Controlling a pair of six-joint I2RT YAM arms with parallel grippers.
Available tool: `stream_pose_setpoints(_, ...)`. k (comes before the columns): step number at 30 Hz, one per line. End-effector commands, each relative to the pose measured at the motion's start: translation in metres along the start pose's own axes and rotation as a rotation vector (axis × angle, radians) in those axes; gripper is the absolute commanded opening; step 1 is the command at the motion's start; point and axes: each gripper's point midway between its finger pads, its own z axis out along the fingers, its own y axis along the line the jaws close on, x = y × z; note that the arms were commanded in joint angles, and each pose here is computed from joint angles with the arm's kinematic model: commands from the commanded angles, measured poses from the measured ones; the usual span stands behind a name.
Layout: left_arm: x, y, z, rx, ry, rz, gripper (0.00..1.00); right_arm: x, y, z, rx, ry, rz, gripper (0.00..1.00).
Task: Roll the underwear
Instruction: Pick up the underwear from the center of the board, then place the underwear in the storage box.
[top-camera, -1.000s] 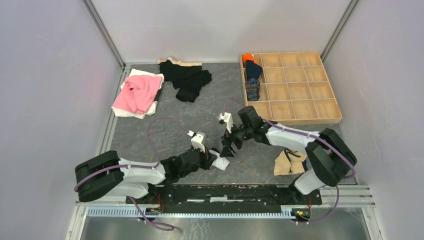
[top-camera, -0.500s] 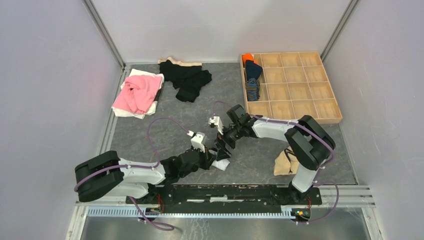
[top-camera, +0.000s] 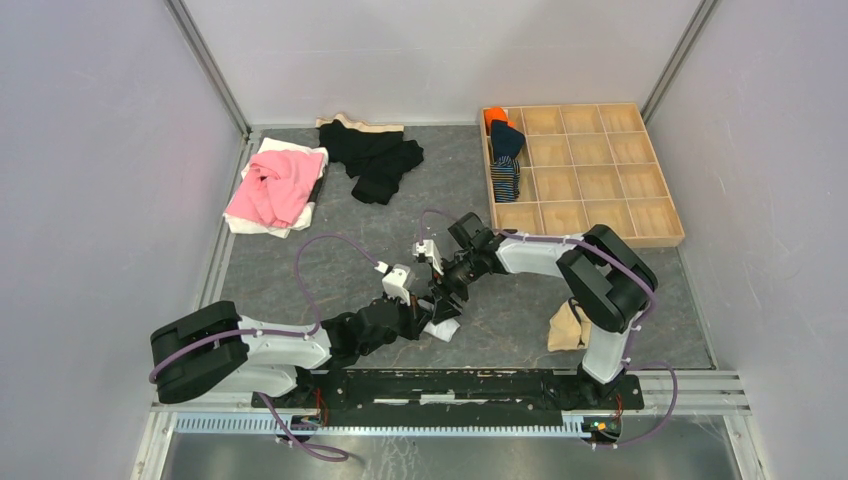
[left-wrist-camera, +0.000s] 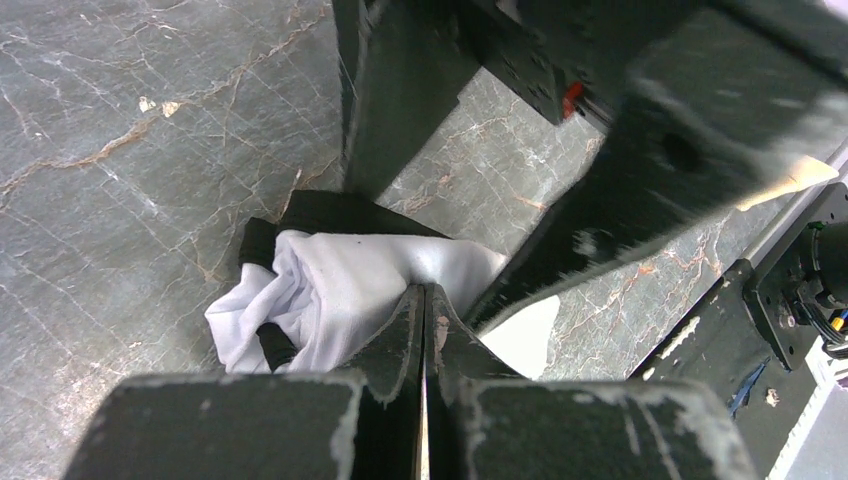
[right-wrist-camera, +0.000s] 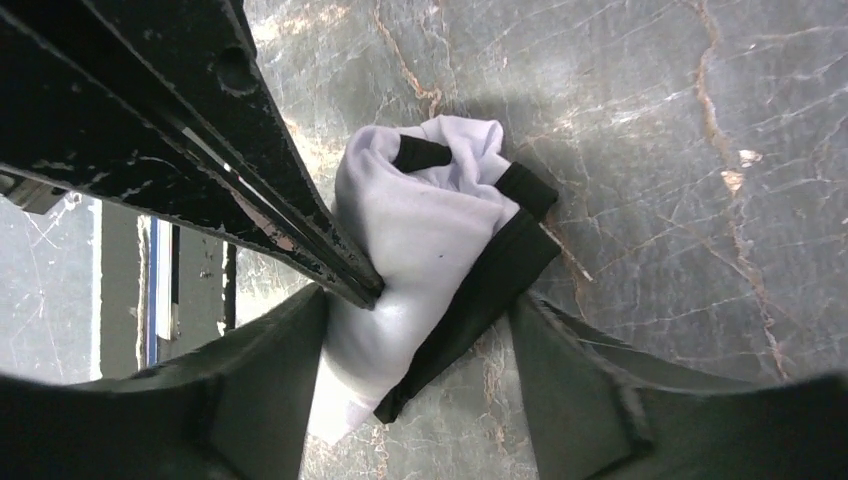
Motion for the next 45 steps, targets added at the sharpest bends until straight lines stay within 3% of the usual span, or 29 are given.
stream_pose_setpoints(1, 0.033, 0.036, -0.007, -0.109, 0.112, 0.072, 0.02, 0.036, 0.009, 0.007, -0.031, 0.095, 0.051, 0.65)
stream_pose_setpoints(13, 0.03, 0.034, -0.009, -0.101, 0.101, 0.064, 0.02, 0.044, 0.004, 0.014, -0.032, 0.118, 0.1, 0.3)
stream_pose_setpoints(21, -0.019, 0.019, -0.025, -0.118, -0.002, 0.037, 0.02, 0.044, 0.006, 0.009, 0.021, 0.097, 0.111, 0.0)
stream_pose_setpoints(25, -0.05, 0.019, -0.042, -0.161, -0.072, 0.019, 0.02, 0.026, 0.009, -0.002, 0.076, 0.018, 0.082, 0.0)
stream_pose_setpoints(32, -0.037, 0.037, -0.062, -0.204, -0.045, -0.046, 0.15, -0.048, 0.009, -0.051, 0.315, -0.237, -0.047, 0.0)
stream_pose_setpoints(39, -0.027, 0.044, -0.07, -0.203, -0.038, -0.1, 0.31, -0.106, -0.004, -0.147, 0.709, -0.487, -0.075, 0.0)
stream_pose_setpoints(45, -0.025, 0.043, -0.069, -0.2, -0.026, -0.101, 0.39, -0.098, -0.048, -0.246, 1.13, -0.544, 0.069, 0.0)
